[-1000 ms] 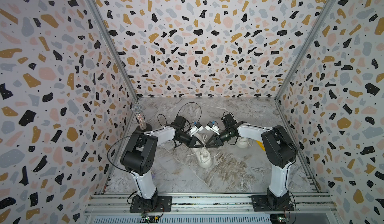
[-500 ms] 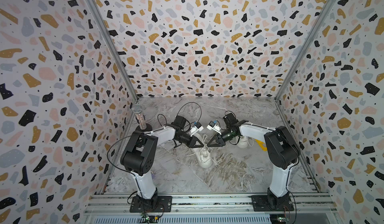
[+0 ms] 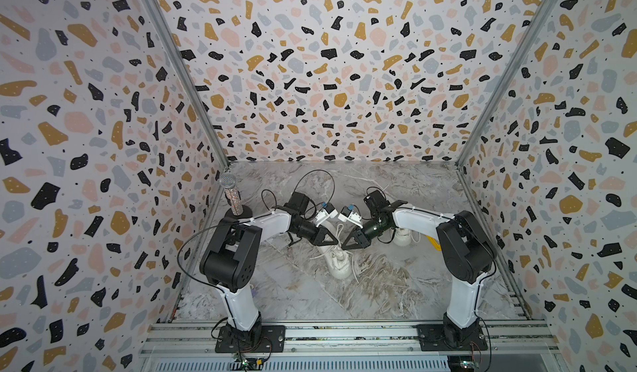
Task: Tie the shoes
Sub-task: Cross the shoelace with the shoelace.
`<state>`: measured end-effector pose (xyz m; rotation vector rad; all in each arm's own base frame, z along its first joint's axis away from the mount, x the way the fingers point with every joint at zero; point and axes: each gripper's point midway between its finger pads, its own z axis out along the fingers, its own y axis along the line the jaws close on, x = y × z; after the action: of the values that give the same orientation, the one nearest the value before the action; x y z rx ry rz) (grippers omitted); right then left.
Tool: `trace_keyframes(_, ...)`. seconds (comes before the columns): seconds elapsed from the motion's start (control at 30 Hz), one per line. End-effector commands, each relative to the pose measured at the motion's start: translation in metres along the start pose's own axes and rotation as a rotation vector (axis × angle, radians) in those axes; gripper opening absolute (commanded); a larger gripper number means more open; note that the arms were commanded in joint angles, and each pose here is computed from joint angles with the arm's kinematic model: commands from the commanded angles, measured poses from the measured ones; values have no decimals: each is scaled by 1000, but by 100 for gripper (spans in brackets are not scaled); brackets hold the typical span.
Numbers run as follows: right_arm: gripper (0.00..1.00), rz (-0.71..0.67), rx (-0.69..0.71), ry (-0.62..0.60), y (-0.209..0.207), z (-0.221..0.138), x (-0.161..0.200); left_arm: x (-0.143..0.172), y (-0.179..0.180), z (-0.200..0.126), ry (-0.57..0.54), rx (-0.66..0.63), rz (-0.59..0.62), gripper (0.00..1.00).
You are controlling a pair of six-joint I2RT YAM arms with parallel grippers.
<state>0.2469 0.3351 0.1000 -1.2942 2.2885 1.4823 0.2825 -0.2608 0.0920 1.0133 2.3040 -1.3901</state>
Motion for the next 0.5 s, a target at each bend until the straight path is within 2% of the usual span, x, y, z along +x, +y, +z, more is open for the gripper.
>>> trace_keyframes(0.0,18,-53,60,-5,13,-16,-14,-15,-9,-9,-40,1,66,0)
trace_keyframes(0.17,27,-77,75,3,18,-22,-13,-15,-12,-10,-44,10,78,0)
trace_keyframes(0.47,37,-88,96,-48,18,-43,-20,-15,-16,-11,-51,21,102,0)
